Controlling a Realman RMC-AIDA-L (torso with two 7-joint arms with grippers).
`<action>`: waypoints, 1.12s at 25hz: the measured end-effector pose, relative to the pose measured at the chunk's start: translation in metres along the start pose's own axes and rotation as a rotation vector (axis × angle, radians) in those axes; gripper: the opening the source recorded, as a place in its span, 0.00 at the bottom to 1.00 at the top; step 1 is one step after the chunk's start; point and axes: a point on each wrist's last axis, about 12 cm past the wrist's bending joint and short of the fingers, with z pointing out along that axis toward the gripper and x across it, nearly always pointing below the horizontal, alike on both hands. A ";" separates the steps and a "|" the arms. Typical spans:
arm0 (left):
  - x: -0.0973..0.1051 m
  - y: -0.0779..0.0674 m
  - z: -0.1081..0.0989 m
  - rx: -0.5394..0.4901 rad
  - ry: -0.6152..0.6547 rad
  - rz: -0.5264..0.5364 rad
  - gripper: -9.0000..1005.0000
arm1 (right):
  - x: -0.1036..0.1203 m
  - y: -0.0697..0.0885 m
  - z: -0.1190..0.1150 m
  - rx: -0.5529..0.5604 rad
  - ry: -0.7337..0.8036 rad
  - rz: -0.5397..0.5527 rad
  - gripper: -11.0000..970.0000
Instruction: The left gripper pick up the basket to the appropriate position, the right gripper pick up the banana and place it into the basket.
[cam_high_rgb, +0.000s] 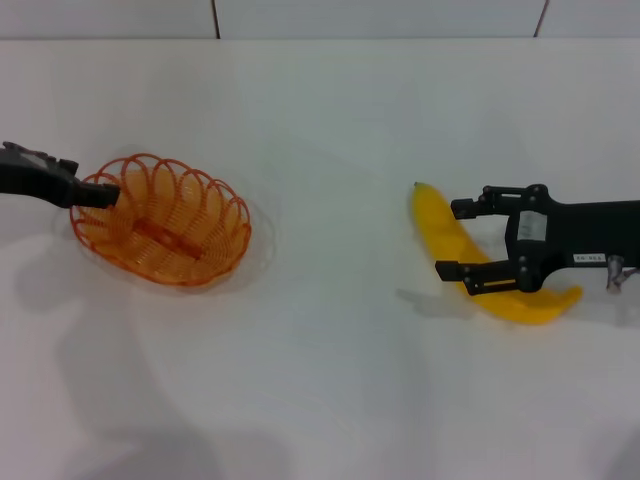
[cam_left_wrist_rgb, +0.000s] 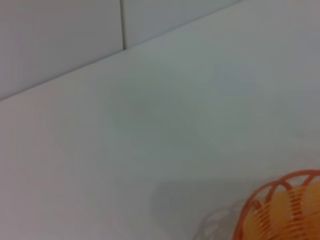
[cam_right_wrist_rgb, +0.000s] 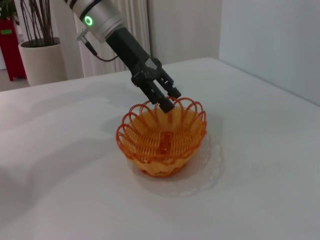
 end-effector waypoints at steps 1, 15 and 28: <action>0.000 0.000 0.001 -0.001 0.000 -0.001 0.74 | 0.000 0.000 0.000 -0.001 0.002 0.000 0.88; 0.000 -0.004 0.010 -0.003 -0.004 0.021 0.71 | 0.000 0.000 0.000 -0.004 0.005 0.004 0.88; 0.004 -0.004 0.012 -0.003 -0.009 0.035 0.63 | 0.000 0.000 0.000 -0.004 0.006 0.008 0.88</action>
